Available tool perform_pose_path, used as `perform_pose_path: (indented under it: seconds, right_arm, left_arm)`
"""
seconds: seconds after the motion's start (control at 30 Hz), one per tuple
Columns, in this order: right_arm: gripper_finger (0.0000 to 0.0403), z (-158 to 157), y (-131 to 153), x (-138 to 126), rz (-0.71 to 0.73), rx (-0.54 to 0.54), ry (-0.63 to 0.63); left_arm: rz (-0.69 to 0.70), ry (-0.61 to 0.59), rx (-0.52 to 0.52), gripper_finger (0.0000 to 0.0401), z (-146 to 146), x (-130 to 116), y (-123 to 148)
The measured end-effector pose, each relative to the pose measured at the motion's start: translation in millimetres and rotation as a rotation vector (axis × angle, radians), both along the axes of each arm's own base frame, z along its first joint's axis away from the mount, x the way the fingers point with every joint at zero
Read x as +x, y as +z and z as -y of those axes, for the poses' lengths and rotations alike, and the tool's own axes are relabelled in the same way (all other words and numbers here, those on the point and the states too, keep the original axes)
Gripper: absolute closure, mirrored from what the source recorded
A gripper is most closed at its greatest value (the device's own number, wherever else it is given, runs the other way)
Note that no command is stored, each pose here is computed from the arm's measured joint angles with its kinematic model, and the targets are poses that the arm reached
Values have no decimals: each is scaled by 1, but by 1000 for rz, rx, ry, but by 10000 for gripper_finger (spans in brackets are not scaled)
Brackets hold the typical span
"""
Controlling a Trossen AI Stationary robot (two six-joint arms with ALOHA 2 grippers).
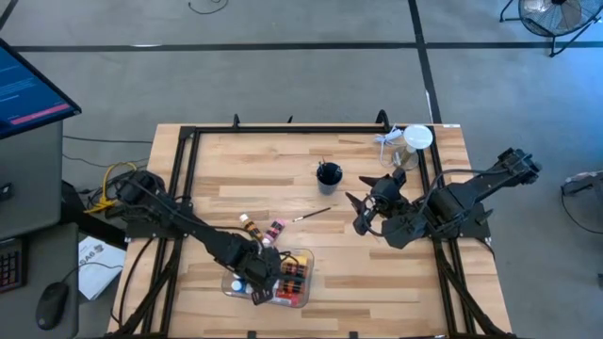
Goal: Pick & Place Paint Supplies
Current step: Put the small pink paint bottle into the transparent bin
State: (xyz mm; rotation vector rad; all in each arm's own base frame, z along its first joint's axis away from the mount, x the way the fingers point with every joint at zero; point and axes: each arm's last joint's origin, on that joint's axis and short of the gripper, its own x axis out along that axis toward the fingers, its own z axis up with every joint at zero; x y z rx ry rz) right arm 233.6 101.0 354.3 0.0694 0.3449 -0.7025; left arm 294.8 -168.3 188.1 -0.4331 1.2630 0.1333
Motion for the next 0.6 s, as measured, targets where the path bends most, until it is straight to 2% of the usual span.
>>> perform_pose_path:
  seconds: [0.13, 0.33, 0.5, 0.6]
  right_arm:
    - [148, -3, 0, -1, -26, 1, 45]
    - [148, -18, 6, 1, -45, -43, 194]
    - [148, -27, 14, 8, -24, -3, 403]
    - [148, -30, 23, 15, 34, 30, 573]
  left_arm:
    - [45, 53, 32, 400, -11, 3, 9]
    - [220, 114, 50, 400, -34, -4, 53]
    - [385, 271, 164, 400, -66, -15, 91]
    - [390, 362, 155, 400, -94, -10, 97]
